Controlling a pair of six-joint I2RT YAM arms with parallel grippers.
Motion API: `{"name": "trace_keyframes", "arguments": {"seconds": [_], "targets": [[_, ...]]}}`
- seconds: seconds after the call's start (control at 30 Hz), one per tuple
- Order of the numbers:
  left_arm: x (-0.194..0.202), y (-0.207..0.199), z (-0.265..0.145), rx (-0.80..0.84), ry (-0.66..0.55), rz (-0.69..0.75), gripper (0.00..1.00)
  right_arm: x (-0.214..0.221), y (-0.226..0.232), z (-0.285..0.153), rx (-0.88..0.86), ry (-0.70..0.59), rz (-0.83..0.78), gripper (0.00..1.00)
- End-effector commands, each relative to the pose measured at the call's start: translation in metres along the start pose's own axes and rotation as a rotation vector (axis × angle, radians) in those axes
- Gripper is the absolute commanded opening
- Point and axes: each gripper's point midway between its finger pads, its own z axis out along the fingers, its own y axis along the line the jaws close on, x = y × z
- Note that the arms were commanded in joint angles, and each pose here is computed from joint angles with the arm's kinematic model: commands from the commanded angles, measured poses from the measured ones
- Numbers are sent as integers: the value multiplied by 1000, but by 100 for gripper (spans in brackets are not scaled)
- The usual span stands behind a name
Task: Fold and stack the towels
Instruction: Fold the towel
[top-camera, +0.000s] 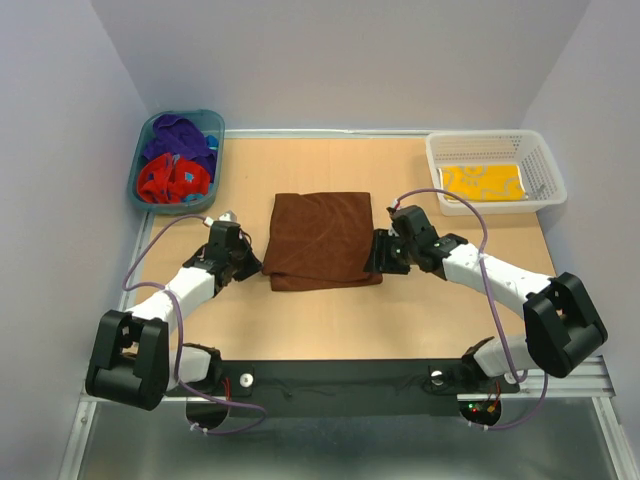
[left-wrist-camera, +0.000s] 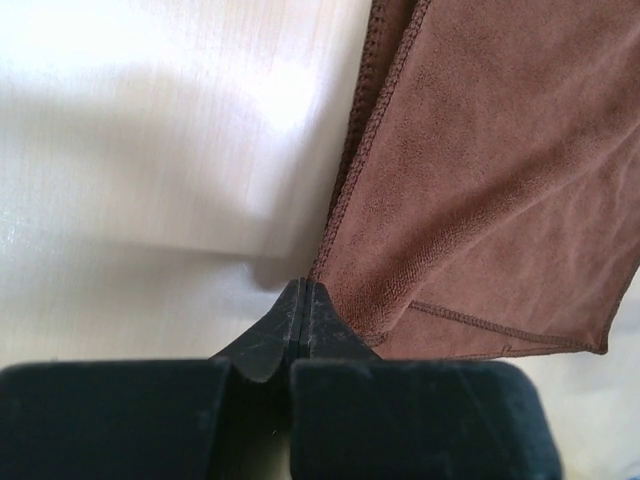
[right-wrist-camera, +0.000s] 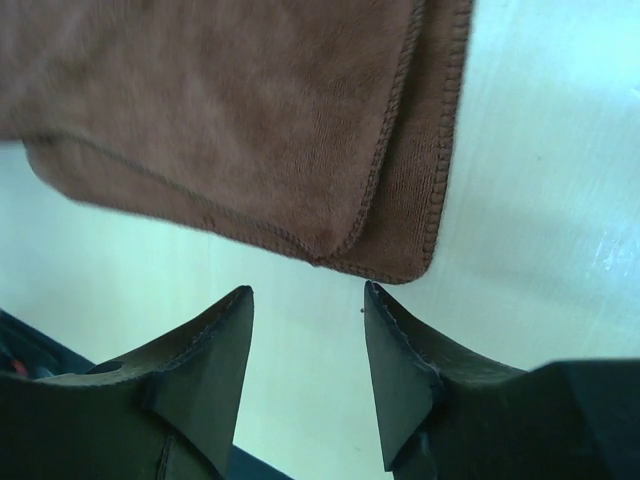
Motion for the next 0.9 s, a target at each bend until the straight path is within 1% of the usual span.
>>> {"name": "trace_keyframes", "arguments": {"seconds": [0.0,0.17,0.27,0.57,0.7,0.87], "targets": [[1,-1,-5,22,-9,9,0,-36,9,1,27,-157,263,53],[-1,-4,-7,34,-20,11,0,-29,4,17,49,-133,386,52],[-2,-4,-8,36,-22,12,0,-20,2,26,53,-99,422,51],[-2,-6,-9,43,-25,13,0,1,-12,36,89,-61,479,46],[-2,-5,-8,42,-24,13,0,3,-16,40,106,-64,499,43],[-2,-6,-9,43,-26,15,0,-3,-11,45,85,-70,506,40]]}}
